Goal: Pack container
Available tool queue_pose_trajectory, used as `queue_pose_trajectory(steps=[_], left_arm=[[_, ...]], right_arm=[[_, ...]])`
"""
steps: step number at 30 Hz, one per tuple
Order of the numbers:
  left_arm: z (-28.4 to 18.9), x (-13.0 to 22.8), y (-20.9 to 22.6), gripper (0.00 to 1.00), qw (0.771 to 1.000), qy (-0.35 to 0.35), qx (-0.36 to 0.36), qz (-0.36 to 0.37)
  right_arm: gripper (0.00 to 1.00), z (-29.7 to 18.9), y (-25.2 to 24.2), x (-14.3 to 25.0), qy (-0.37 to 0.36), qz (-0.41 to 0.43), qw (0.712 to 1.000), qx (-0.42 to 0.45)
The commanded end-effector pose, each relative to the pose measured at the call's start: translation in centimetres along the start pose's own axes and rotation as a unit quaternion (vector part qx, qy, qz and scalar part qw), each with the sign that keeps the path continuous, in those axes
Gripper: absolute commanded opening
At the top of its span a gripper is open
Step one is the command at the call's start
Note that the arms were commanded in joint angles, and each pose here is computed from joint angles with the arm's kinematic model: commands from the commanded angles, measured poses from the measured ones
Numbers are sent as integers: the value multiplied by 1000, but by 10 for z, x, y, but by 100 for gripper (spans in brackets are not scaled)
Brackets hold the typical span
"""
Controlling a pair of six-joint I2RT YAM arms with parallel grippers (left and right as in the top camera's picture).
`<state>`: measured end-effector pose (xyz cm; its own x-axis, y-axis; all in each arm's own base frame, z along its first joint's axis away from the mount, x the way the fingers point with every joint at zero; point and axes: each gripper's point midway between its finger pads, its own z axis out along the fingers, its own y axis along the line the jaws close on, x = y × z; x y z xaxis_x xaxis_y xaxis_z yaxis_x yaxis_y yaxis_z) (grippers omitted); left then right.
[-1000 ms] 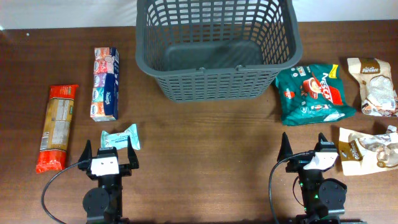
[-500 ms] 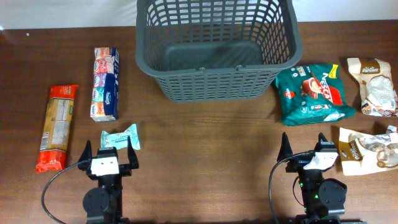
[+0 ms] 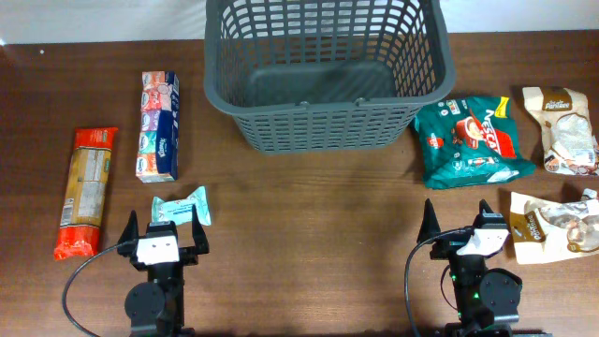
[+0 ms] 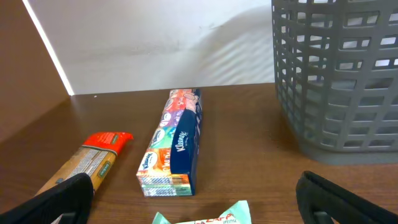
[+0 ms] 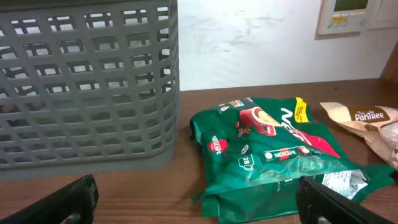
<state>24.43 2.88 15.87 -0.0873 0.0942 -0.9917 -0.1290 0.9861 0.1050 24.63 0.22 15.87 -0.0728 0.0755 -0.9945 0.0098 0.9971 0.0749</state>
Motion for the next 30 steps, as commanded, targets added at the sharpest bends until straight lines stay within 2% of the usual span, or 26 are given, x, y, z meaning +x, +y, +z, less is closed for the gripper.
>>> queue_pose_trajectory(steps=[1, 8, 12, 15, 18, 21, 25, 30], left_arm=[[0, 1, -1, 99, 1000, 1, 4, -4], [0, 1, -1, 99, 1000, 1, 4, -4], [0, 1, -1, 99, 1000, 1, 4, -4], [0, 1, -1, 99, 1000, 1, 4, -4], [0, 1, -1, 99, 1000, 1, 4, -4], [0, 1, -1, 99, 1000, 1, 4, -4], [0, 1, -1, 99, 1000, 1, 4, -4], [0, 1, -1, 99, 1000, 0, 4, -4]], right_arm=[[99, 0, -1, 2, 0, 0, 1000, 3], [99, -1, 0, -21, -46, 10, 999, 2], [99, -12, -27, -65, -130, 18, 988, 83], [99, -26, -44, -94, -154, -5, 978, 140], [99, -36, -43, -130, -169, -45, 973, 151], [99, -41, -40, -169, -180, -49, 971, 152], [99, -31, -36, -216, -157, -84, 971, 159], [99, 3, -42, -265, -47, -113, 974, 191]])
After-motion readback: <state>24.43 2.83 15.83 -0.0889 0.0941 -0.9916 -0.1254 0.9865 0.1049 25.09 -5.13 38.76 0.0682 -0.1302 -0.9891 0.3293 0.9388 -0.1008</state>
